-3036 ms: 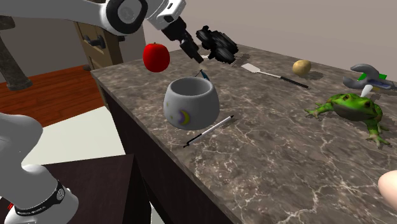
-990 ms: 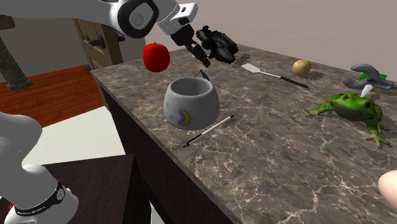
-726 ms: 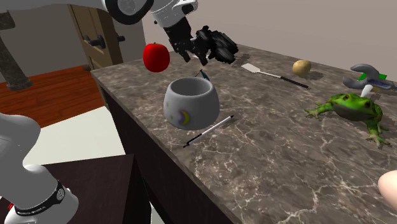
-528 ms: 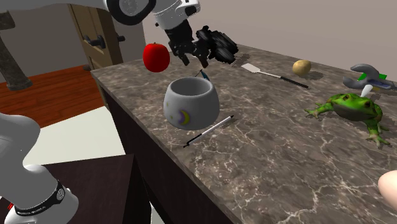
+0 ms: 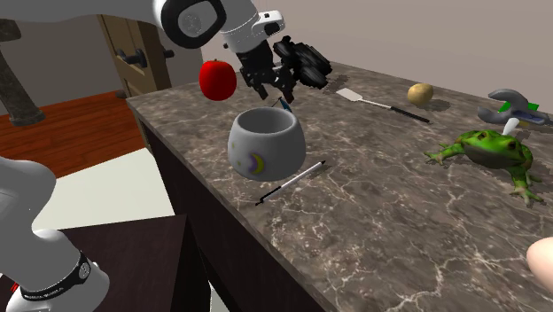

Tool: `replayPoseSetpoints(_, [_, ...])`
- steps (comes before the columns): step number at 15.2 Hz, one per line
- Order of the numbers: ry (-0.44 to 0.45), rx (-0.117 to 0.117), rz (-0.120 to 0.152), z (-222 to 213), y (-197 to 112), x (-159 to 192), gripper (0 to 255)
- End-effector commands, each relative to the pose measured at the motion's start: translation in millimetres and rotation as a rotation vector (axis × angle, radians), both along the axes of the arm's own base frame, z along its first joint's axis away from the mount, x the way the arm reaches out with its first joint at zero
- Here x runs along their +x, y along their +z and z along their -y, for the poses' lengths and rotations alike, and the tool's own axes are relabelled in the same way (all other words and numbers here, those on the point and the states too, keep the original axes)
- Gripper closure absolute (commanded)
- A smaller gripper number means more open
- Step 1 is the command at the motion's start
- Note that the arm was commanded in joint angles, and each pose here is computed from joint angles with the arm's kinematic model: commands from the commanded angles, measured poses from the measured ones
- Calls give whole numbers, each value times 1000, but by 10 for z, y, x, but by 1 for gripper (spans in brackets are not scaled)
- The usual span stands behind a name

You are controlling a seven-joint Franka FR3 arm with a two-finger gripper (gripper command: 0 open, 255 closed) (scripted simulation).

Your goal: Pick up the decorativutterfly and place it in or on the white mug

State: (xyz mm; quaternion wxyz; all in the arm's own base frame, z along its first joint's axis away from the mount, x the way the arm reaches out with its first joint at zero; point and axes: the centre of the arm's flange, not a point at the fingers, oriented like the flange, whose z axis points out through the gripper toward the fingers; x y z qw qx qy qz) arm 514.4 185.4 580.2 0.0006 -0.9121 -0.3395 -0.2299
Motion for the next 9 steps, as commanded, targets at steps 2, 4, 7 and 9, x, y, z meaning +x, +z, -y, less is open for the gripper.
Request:
replayPoseSetpoints(2, [0,0,0,-1,-4,4,0])
replayPoseSetpoints(4, [0,0,0,0,-4,3,0])
replayPoseSetpoints(7, [0,0,0,0,-4,3,255])
replayPoseSetpoints(9, [0,0,0,-1,-4,4,255])
